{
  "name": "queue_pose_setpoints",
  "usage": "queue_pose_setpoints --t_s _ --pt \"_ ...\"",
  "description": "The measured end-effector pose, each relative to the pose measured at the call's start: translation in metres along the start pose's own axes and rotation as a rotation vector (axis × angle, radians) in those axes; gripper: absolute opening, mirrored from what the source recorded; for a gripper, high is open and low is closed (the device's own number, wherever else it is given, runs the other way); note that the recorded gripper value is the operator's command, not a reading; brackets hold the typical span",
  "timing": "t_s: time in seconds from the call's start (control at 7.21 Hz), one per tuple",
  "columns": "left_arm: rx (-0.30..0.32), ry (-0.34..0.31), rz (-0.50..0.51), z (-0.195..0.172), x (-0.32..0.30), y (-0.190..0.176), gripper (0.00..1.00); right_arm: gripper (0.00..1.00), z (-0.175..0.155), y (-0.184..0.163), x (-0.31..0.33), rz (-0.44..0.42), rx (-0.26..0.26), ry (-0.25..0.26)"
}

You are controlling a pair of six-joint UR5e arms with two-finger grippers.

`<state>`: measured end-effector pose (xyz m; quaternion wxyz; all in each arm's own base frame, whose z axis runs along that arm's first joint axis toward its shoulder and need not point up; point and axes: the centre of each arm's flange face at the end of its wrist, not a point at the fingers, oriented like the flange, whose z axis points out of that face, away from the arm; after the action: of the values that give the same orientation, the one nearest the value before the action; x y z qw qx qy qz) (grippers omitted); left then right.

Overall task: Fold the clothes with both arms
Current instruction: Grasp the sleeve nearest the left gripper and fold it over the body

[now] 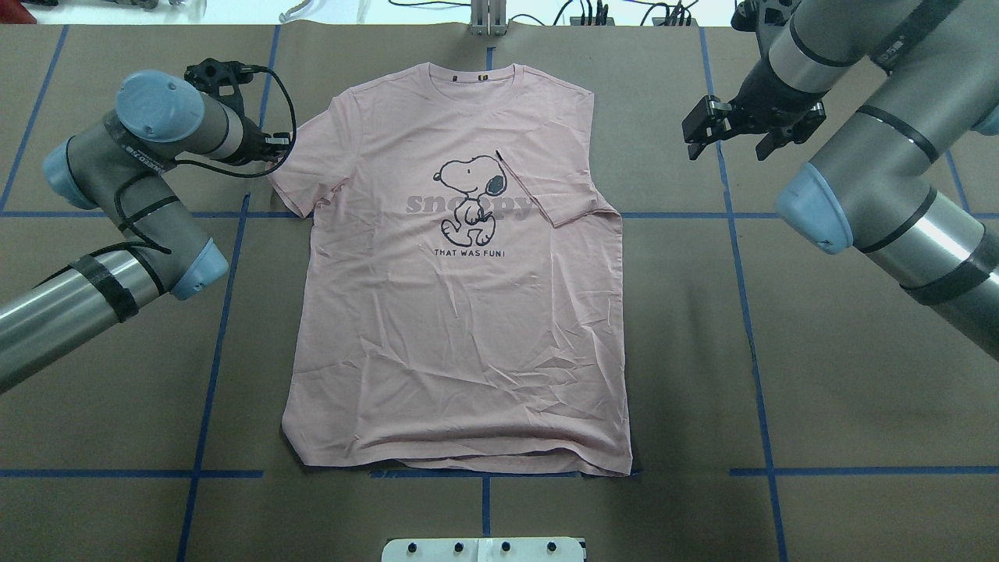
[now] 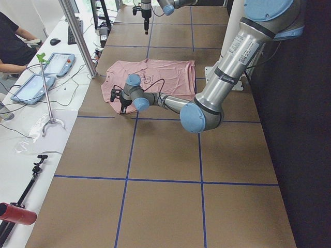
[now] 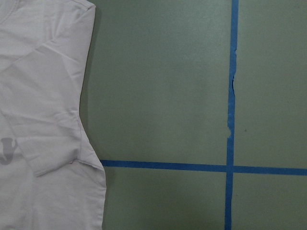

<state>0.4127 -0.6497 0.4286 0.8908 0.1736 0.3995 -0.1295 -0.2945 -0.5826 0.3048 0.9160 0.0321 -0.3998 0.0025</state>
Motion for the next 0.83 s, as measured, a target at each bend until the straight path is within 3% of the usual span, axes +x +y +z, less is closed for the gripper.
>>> queue_pose_setpoints --t_s 0.42,0.69,0.83 --pt "-0.029 0.06 -0.163 -0.047 0.108 -0.016 0.0 1.0 0.005 0.002 0.007 0.001 -0.004 0.007" --pt "-0.075 0.087 -0.258 -0.038 0.19 0.002 0.0 1.0 0.006 0.003 0.01 0.002 -0.005 0.011" --pt "-0.088 0.09 -0.277 -0.03 0.209 0.012 0.45 1.0 0.007 0.003 0.01 0.002 -0.005 0.011"
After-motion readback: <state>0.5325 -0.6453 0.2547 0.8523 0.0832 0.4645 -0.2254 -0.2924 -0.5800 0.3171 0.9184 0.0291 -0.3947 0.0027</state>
